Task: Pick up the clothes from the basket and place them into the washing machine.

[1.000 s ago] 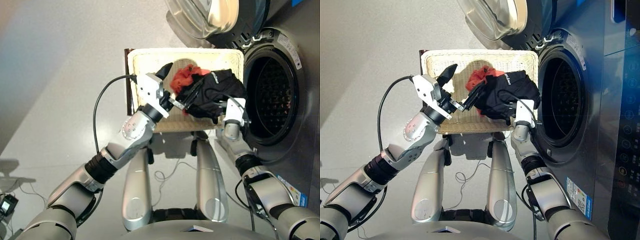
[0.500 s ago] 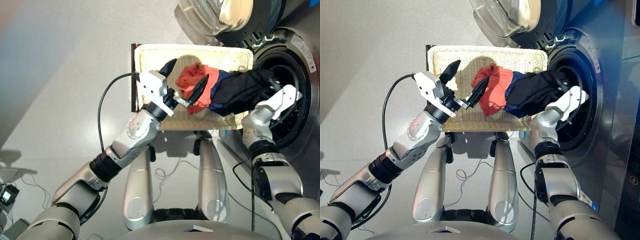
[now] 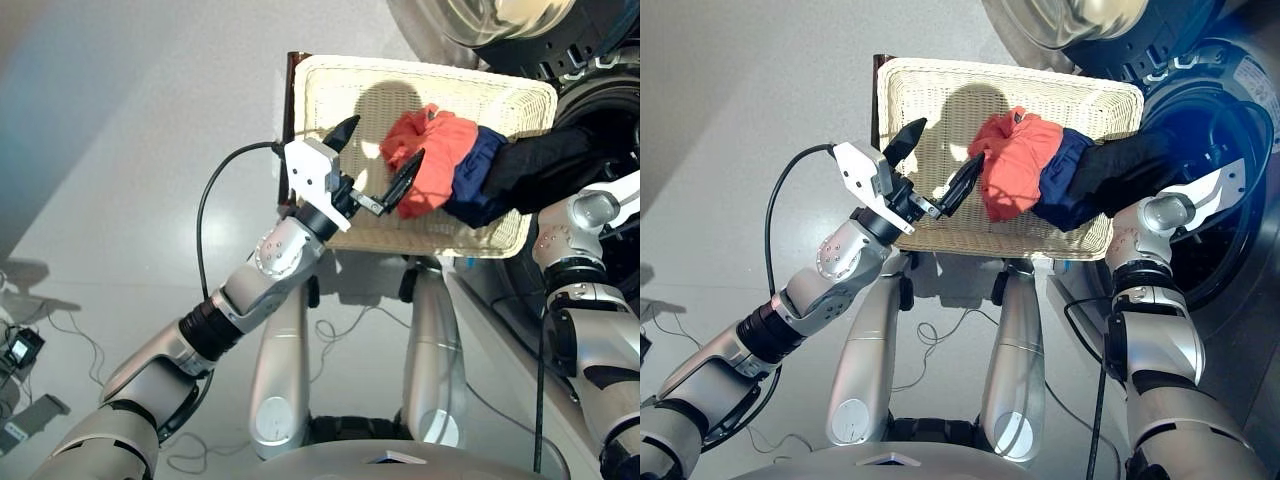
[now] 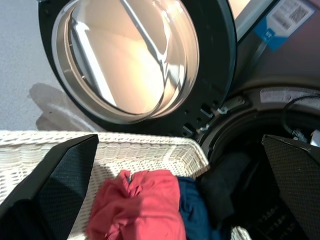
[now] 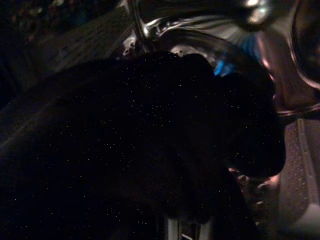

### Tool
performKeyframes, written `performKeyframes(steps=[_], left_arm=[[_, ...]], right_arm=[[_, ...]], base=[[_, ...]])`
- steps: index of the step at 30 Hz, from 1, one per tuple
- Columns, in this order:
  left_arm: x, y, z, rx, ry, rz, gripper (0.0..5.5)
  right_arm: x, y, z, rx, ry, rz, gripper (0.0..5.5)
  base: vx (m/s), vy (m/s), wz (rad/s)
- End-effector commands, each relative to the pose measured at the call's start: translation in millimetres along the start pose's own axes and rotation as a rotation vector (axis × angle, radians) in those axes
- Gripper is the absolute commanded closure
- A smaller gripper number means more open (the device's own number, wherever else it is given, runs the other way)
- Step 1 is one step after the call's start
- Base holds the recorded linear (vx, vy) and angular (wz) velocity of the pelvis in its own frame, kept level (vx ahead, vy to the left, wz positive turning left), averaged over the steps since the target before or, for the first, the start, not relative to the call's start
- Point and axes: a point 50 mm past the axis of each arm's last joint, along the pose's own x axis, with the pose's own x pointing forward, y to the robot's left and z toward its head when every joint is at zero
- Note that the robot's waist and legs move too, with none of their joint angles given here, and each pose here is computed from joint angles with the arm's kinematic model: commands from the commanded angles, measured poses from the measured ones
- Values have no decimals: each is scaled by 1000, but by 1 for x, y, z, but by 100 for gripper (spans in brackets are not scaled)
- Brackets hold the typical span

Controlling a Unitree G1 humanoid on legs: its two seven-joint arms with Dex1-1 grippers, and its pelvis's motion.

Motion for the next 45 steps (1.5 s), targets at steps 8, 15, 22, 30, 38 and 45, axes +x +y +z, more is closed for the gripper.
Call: performKeyframes(steps=[8, 15, 22, 30, 38, 45], left_arm=[[2, -12, 36, -53, -183, -10, 0], [1, -8, 37, -64, -182, 24, 0], [-1, -6, 36, -66, -178, 39, 0], [-1, -5, 32, -57, -181, 67, 0], [-7, 6, 23, -41, -173, 160, 0], [-5, 20, -4, 41, -77, 285, 0]], right_arm=[[37, -21, 76, 346, -143, -174, 550], [38, -24, 70, 497, -64, -251, 550], [28, -9, 64, 502, -51, -163, 0], [-10, 13, 28, 378, -57, 86, 0], [-100, 21, -44, 143, 37, 509, 0], [-167, 14, -64, 50, 70, 860, 0]], base=[[0, 0, 0], [0, 0, 0], [0, 0, 0], [0, 0, 0], [0, 0, 0], [0, 0, 0]])
